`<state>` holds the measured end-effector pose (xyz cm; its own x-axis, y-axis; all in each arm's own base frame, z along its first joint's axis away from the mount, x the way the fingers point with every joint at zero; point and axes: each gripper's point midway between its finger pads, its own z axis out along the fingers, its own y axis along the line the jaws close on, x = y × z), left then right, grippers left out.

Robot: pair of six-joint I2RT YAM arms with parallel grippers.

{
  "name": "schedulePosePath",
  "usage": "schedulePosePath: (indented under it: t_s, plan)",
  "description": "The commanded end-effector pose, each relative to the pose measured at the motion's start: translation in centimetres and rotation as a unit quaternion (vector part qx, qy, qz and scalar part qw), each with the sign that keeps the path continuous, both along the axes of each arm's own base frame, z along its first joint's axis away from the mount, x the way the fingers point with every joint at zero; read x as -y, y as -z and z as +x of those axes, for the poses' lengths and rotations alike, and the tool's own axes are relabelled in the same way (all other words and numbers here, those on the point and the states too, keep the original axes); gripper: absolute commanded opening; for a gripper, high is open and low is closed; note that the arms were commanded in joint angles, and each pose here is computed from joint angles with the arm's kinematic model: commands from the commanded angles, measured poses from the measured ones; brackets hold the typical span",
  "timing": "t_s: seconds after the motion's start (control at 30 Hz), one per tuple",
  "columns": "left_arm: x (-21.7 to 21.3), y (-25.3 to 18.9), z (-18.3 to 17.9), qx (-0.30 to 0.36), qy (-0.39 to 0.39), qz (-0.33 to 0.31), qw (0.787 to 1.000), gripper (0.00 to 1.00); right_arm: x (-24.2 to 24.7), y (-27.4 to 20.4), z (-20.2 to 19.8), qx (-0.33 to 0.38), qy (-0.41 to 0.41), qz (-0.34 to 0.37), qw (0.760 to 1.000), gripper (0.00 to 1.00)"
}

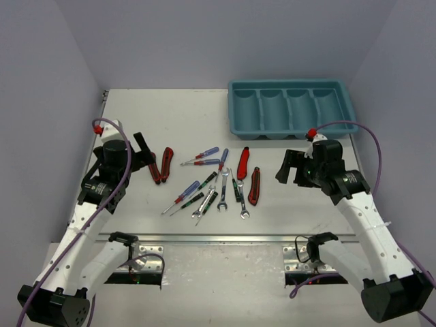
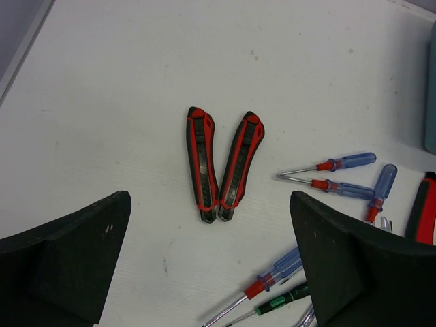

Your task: Sort the tools into containers

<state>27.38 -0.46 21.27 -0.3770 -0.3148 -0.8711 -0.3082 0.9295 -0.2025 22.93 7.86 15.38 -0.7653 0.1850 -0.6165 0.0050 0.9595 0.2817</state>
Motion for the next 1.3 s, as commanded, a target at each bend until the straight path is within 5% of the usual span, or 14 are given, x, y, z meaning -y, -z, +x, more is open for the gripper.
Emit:
schedulePosePath:
  t_s: [0.0,0.27,0.5,0.63,0.87,1.13,1.27]
  plan:
    - [0.0,-1.6,0.2,0.027,-0.007,-0.005,1.0,1.0,-2.1,-2.2,1.3,0.044,-0.02,0.06,0.997,0.99]
    - [0.8,-1.5,0.4,0.03,0.013,-0.015,0.999,1.0,-6.5,0.1,2.4,0.001,-0.054,0.154,0.987,0.99]
    - [1.5,-1.4,0.6,0.031,0.029,-0.021,0.999,1.0,-7.9,5.6,4.8,-0.047,-0.015,-0.031,0.998,0.99]
    - [1.9,-1.1,0.7,0.026,0.04,-0.024,0.999,1.0,-8.3,8.9,6.0,-0.076,0.007,-0.066,0.995,0.99]
    - [1.9,-1.0,0.8,0.026,0.041,-0.023,0.999,1.0,-8.6,13.2,6.4,-0.123,0.009,-0.101,0.987,0.67]
    - [2.0,-1.1,0.8,0.025,0.045,-0.024,0.998,1.0,-7.3,16.3,4.8,-0.154,0.009,-0.129,0.98,0.59]
    - [2.0,-1.1,0.8,0.027,0.045,-0.024,0.998,1.0,-6.7,16.7,4.4,-0.155,0.01,-0.139,0.978,0.31]
